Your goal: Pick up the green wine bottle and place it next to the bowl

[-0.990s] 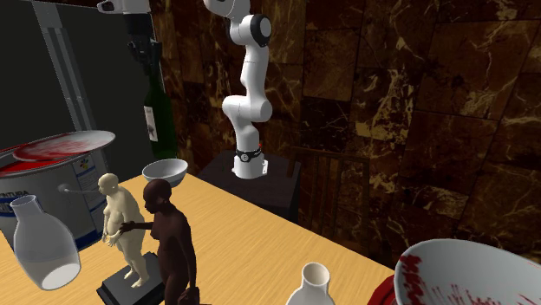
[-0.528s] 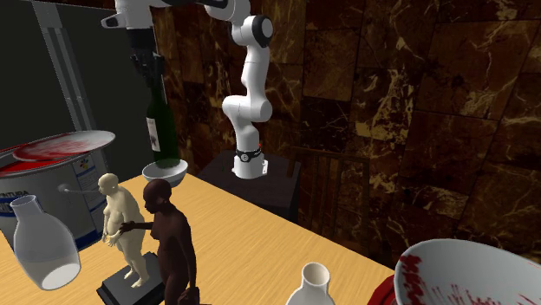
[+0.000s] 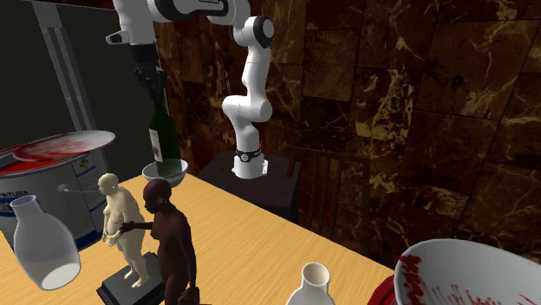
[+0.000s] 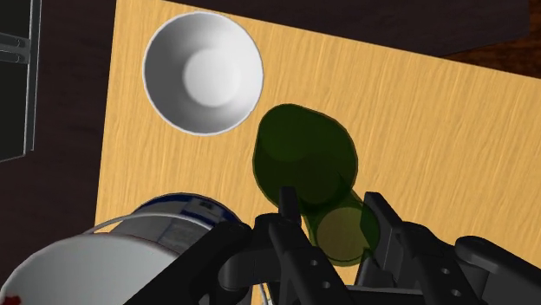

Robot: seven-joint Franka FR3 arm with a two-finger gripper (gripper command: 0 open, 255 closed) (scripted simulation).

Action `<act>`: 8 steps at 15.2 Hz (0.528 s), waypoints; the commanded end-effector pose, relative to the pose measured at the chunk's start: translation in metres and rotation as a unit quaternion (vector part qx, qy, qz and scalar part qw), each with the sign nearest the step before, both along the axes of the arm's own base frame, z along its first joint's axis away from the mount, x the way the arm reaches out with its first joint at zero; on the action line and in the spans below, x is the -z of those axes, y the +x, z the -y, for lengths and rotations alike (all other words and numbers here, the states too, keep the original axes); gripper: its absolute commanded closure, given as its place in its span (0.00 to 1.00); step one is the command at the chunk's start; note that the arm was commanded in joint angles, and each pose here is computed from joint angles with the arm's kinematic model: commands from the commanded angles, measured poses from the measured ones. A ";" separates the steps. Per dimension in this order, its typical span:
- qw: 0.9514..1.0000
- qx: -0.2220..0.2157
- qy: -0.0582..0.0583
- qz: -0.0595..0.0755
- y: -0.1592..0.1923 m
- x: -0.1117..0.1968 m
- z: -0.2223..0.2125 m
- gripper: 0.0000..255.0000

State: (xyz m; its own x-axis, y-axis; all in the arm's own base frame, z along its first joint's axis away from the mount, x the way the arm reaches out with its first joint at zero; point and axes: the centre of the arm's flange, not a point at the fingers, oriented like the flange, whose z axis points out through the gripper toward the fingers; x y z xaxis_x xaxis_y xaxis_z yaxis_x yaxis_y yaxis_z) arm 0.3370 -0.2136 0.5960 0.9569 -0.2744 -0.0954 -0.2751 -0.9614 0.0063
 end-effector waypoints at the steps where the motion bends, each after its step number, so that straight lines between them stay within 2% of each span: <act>1: 1.000 0.000 0.000 0.000 0.001 0.011 0.000 1.00; 8: 1.000 0.000 0.000 0.000 0.001 0.048 0.000 1.00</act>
